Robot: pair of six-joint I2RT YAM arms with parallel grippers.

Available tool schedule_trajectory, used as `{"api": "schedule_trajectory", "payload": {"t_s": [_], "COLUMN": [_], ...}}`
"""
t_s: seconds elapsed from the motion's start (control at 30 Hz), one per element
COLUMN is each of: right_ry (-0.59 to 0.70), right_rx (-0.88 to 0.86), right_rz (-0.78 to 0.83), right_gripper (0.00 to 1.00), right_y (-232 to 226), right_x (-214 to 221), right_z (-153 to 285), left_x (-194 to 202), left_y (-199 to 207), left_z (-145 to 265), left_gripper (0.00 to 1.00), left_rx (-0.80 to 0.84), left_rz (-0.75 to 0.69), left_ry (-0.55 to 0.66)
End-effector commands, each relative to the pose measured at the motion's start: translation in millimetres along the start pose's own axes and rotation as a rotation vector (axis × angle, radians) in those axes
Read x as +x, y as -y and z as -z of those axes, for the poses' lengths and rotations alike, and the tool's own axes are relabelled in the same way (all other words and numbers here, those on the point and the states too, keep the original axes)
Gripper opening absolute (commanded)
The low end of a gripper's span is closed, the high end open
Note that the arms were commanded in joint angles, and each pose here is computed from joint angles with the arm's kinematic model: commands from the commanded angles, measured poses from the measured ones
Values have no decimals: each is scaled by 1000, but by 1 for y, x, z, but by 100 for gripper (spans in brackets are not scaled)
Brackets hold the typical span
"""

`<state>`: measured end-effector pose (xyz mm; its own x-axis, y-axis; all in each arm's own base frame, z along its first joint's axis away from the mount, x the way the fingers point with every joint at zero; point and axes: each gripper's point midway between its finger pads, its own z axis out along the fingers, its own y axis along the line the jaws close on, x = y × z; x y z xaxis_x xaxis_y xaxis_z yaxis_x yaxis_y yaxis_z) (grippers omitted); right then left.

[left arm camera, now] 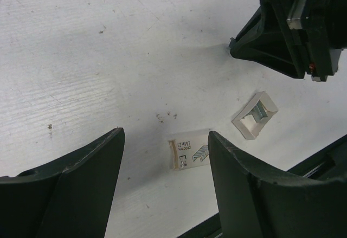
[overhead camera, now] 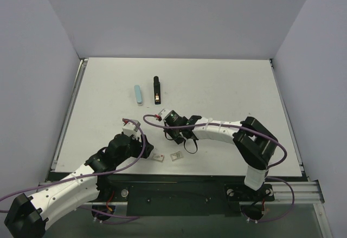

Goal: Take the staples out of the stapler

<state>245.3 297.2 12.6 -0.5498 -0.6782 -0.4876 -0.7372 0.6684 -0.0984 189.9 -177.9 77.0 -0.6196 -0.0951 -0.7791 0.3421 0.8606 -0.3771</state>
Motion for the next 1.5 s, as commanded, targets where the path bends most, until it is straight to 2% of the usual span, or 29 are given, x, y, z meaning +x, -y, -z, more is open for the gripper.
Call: {"api": "schedule_trajectory", "payload": {"t_s": [0.0, 0.3, 0.6, 1.1, 1.47], "right_ry": [37, 82, 121, 100, 78], "right_rx": [65, 59, -9, 21, 55], "right_rz": [-25, -153, -282, -396, -408], "right_gripper": [8, 9, 9, 9, 8], "right_y": [3, -8, -33, -58, -60], "right_x": [-7, 1, 9, 23, 31], "right_z": [36, 68, 79, 61, 51], "left_x": [-7, -7, -7, -8, -7], "left_y": [7, 6, 6, 6, 6], "left_z": [0, 0, 0, 1, 1], "left_gripper": [73, 73, 73, 73, 73], "left_rx": [25, 21, 18, 18, 20], "left_rz": [5, 5, 6, 9, 9], "left_ry": [20, 22, 22, 26, 25]}}
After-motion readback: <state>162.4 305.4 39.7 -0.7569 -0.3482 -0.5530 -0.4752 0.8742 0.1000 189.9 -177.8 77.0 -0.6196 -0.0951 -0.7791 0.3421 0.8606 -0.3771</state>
